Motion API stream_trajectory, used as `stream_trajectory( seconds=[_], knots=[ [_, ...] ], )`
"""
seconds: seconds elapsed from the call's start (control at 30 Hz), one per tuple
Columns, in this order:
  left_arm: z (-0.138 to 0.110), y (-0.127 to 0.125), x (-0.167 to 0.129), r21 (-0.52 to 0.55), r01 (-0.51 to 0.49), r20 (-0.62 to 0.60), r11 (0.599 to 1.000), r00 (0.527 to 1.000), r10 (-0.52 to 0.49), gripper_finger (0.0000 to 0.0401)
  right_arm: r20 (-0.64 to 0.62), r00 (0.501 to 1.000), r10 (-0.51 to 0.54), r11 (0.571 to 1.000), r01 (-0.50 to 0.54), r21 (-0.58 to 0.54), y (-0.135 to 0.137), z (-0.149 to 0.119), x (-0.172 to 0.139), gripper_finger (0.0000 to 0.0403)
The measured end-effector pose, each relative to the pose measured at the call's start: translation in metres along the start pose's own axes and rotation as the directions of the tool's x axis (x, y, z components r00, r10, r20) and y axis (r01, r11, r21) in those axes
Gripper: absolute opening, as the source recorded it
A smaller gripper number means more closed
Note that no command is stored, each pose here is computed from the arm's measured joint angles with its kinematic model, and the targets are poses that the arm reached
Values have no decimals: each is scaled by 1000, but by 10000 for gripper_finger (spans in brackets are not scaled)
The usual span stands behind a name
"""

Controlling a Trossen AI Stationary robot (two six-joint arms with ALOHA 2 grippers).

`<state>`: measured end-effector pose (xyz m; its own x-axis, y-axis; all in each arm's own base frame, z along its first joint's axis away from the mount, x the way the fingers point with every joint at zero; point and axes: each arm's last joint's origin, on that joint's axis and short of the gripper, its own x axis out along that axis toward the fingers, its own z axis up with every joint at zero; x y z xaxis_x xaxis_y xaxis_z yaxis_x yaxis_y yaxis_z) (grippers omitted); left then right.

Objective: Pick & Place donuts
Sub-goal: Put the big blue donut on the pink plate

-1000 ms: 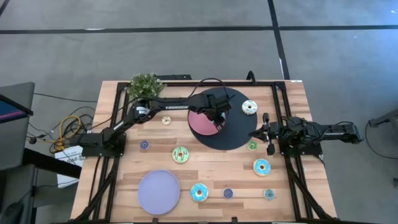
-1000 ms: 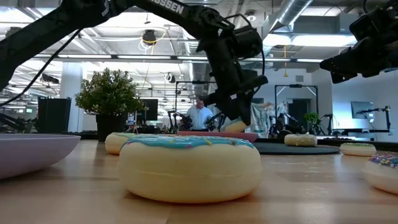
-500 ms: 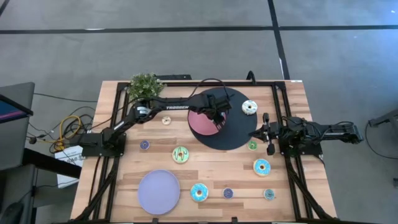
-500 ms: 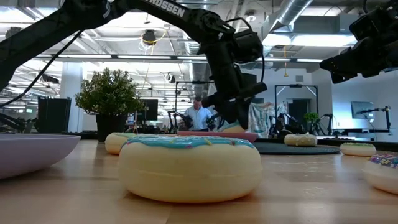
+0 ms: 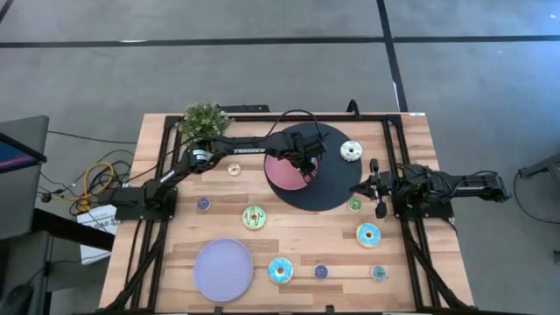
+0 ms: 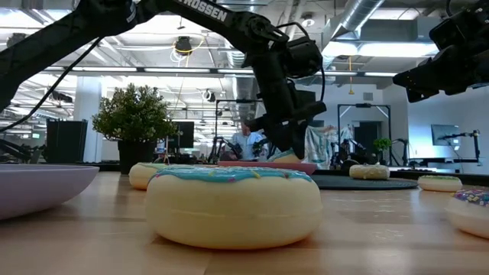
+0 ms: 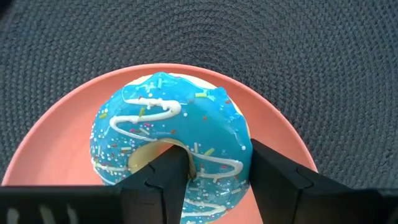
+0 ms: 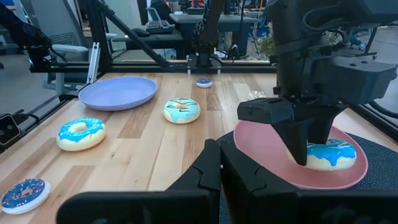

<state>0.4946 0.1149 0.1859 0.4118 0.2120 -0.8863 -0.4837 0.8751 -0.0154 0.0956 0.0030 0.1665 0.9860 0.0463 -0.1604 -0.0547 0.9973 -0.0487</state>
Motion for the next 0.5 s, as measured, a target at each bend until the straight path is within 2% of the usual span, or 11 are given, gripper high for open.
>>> stream_trajectory(
  seconds=[0.5],
  knots=[
    [0, 0, 0, 25, 0, 1, 1000, 1000, 0, 240, 1, 1000, 0, 1000, 0, 0, 0, 0, 0, 0]
  ],
)
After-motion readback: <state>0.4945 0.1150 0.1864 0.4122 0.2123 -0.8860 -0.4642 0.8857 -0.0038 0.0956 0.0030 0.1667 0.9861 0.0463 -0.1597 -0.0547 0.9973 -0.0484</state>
